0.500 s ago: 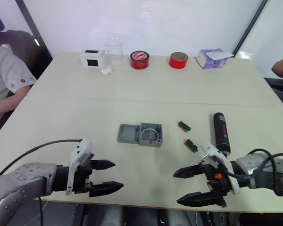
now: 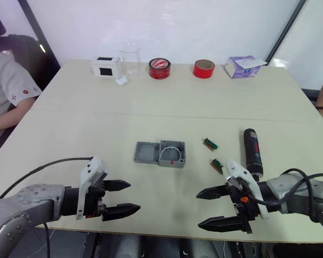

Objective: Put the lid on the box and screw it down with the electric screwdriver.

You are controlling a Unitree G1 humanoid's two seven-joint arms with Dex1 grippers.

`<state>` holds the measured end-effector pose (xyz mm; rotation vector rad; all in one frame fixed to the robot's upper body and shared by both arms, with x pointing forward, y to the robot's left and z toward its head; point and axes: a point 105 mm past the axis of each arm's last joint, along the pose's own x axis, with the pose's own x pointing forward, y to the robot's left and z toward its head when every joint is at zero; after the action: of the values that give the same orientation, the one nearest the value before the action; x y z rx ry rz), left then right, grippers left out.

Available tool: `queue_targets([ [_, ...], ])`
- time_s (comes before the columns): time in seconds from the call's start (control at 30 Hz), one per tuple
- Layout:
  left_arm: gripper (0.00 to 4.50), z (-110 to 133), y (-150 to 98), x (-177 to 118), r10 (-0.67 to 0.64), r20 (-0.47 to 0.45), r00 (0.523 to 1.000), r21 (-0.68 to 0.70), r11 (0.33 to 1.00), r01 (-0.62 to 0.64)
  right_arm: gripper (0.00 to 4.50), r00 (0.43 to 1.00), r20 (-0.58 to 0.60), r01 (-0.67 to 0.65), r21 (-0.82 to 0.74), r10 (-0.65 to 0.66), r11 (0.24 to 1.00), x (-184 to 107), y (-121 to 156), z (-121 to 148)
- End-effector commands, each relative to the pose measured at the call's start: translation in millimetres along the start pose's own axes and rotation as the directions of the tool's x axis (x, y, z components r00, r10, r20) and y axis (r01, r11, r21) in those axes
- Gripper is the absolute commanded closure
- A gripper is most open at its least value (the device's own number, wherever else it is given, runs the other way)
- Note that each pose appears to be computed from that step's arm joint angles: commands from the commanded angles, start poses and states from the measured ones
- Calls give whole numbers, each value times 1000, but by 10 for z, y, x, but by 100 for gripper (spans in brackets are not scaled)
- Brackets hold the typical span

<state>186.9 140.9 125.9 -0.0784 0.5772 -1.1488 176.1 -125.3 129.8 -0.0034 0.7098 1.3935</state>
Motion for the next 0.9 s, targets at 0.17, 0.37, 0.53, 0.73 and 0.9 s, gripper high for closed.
queue_targets([
  [0.17,5,73,175,-74,107,-2,994,25,994,-107,0,992,113,58,-43,-53,997,-49,-64,298],
  [0.37,5,773,421,-209,126,-23,992,219,969,-118,0,956,270,121,2,-117,993,-122,-149,694],
  [0.53,5,1284,565,32,128,-127,984,474,879,-53,0,923,300,272,-72,-239,960,-137,-313,824],
  [0.73,5,1366,417,501,-6,-360,933,595,768,235,0,934,171,336,-122,-314,934,-214,-356,523],
  [0.9,5,1257,347,784,-50,-488,872,616,687,384,0,945,115,321,-129,-307,938,-206,-252,338],
])
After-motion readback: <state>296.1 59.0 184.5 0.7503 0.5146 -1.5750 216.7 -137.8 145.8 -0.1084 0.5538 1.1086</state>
